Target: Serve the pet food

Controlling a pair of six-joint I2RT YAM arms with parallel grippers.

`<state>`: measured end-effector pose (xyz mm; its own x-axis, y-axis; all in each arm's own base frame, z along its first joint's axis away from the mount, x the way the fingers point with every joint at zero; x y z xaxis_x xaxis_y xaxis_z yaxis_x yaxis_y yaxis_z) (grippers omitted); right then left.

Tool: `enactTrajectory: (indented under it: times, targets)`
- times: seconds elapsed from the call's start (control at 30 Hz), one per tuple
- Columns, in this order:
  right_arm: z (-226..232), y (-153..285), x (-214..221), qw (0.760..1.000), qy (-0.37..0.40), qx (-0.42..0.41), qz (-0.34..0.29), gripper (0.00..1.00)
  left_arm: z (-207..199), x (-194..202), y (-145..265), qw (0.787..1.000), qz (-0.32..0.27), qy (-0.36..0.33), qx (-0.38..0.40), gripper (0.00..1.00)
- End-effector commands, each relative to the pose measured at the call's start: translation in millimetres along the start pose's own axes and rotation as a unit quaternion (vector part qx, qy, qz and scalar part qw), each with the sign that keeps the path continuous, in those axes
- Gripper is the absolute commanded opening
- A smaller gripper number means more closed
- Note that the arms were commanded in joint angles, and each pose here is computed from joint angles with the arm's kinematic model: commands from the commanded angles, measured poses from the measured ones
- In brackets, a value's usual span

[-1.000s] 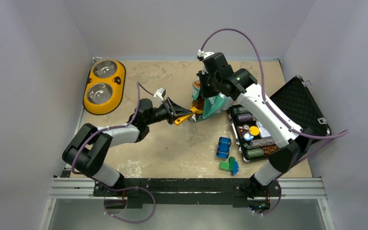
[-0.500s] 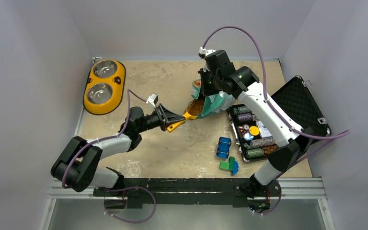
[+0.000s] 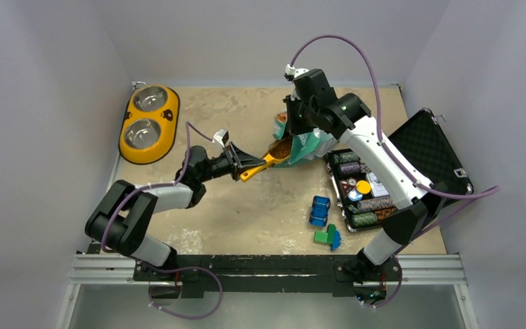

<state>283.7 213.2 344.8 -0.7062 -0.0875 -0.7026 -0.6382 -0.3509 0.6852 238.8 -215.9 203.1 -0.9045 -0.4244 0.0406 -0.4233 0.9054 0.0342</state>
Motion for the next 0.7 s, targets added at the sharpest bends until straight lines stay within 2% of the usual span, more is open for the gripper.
enactTrajectory:
  times: [0.0, 0.37, 0.67]
  targets:
    - [13, 43, -41, 0.993, -0.019, -0.041, -0.113, 0.0, -20, -11, 9, 0.998, -0.05, -0.027, 0.038, 0.0]
    - [13, 36, -48, 0.992, -0.026, -0.03, -0.123, 0.0, -51, 10, 35, 0.997, -0.033, -0.049, 0.056, 0.0]
    - [8, 39, -57, 0.99, -0.049, 0.003, -0.129, 0.0, -52, 20, 47, 0.997, -0.028, -0.056, 0.042, 0.0]
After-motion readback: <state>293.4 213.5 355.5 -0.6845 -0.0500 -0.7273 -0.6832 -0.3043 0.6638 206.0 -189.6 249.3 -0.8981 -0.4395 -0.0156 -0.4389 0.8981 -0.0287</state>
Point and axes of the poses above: each gripper's point midway between its finger pads, its own y axis back along the fingers, its own z axis along the line the jaws close on, x = y × z, the point moved 8 cm from there along y, back along the fingers, and after that the axes turned 2 degrees about -y, right-handed, at the moved point
